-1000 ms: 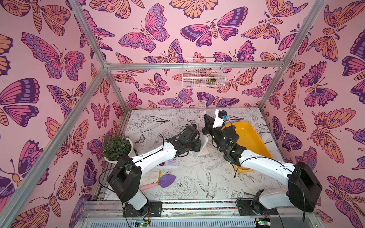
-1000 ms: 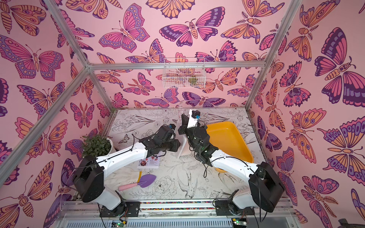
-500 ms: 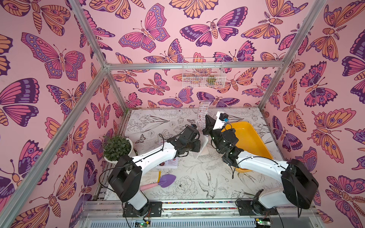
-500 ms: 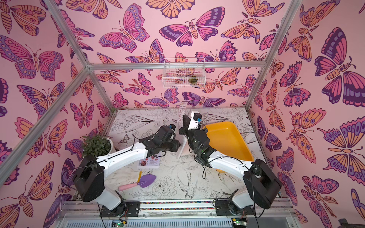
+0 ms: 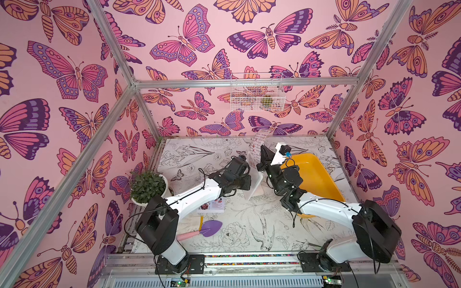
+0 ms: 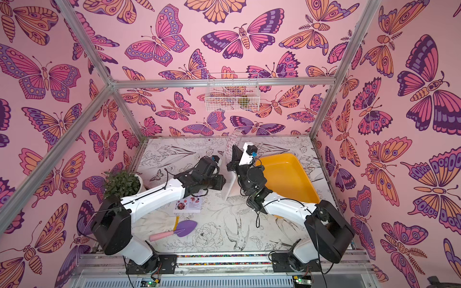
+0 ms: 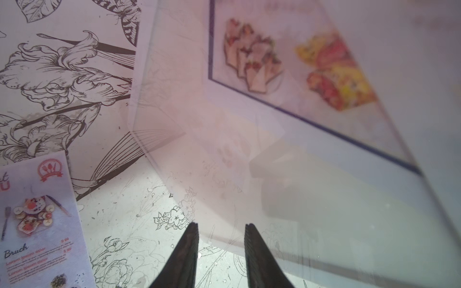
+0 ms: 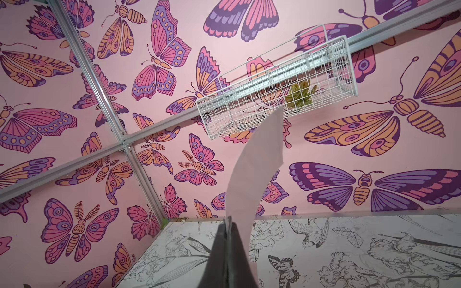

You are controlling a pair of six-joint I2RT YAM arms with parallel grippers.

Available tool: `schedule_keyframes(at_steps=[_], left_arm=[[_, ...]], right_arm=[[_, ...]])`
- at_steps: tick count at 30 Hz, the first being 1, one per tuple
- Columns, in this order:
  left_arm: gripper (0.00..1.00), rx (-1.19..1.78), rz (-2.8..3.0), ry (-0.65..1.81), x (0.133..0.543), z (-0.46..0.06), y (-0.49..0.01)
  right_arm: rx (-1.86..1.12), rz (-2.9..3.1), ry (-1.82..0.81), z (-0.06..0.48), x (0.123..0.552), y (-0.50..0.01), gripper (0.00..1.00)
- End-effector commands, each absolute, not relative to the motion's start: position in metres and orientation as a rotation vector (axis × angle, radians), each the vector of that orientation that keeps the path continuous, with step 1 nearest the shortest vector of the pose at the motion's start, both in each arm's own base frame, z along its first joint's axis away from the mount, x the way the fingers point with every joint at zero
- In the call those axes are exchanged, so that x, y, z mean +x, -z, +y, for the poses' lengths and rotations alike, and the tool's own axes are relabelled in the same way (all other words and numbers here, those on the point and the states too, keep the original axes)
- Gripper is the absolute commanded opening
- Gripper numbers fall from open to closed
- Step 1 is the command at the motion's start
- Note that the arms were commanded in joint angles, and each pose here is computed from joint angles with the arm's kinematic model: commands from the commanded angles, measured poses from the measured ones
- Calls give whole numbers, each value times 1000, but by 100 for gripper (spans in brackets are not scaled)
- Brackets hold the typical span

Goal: Replace the menus in the menu holders
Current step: Insert the menu into the menu holder.

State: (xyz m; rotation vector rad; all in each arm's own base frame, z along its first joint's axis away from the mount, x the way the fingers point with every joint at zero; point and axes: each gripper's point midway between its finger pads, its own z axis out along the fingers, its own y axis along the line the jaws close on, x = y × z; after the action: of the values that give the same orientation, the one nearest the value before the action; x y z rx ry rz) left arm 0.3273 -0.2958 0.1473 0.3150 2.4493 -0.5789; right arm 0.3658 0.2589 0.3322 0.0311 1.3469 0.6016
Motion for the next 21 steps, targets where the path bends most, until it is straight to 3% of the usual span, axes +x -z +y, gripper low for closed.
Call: schedule_keyframes(at_steps=[1,21], left_arm=[[35,302,2437,559,328,-286,-151],[34,310,2456,596,327,-291,-136]], right_arm=[[53,1327,-611,260,364,-331,0],[115,1311,-685,260,361,-329,0]])
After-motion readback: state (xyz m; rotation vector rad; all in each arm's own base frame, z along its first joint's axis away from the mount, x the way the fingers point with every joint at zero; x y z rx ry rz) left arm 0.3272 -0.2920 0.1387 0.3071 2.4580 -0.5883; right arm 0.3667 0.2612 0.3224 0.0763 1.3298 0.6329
